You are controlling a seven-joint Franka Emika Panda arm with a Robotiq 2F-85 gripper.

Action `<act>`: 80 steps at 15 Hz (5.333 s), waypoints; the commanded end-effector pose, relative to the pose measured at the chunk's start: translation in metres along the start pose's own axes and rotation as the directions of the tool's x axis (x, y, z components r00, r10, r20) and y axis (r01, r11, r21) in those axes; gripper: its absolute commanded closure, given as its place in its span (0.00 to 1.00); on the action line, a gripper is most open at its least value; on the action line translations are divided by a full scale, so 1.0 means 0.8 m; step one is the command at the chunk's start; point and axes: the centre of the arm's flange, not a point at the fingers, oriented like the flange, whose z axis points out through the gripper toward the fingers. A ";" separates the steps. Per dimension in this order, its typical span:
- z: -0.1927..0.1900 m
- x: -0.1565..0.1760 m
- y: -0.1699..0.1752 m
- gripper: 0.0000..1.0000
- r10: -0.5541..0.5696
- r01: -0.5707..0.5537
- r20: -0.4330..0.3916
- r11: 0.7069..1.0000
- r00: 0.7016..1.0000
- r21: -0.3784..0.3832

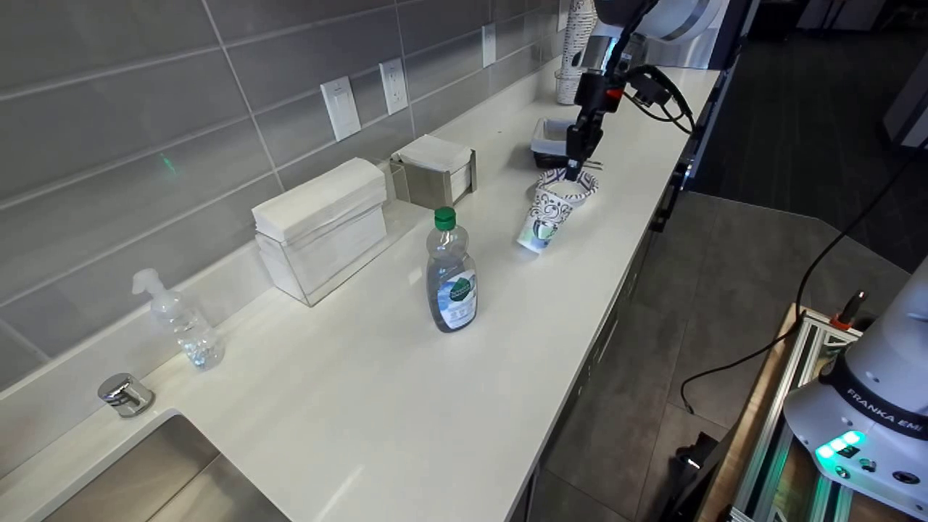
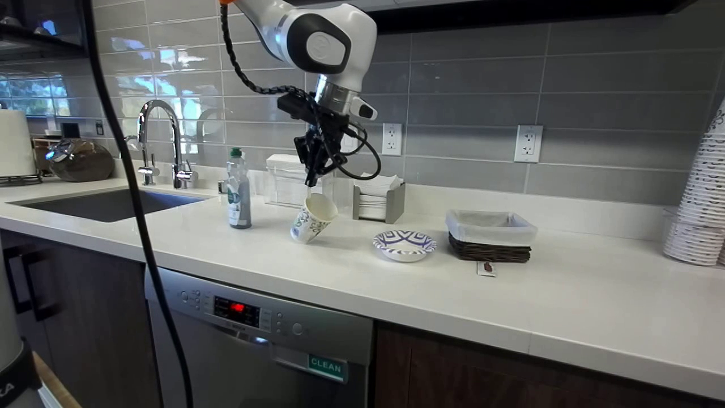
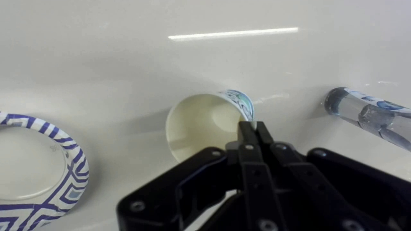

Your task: Put the spoon in the cup inside the bowl

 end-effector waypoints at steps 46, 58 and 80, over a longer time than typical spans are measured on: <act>-0.136 -0.062 -0.077 0.99 0.240 -0.136 0.153 0.858 0.958 -0.496; -0.030 -0.042 -0.004 0.99 -0.104 0.256 0.242 0.582 0.965 -0.772; 0.093 -0.030 0.026 0.99 -0.322 0.255 0.108 0.459 0.941 -0.851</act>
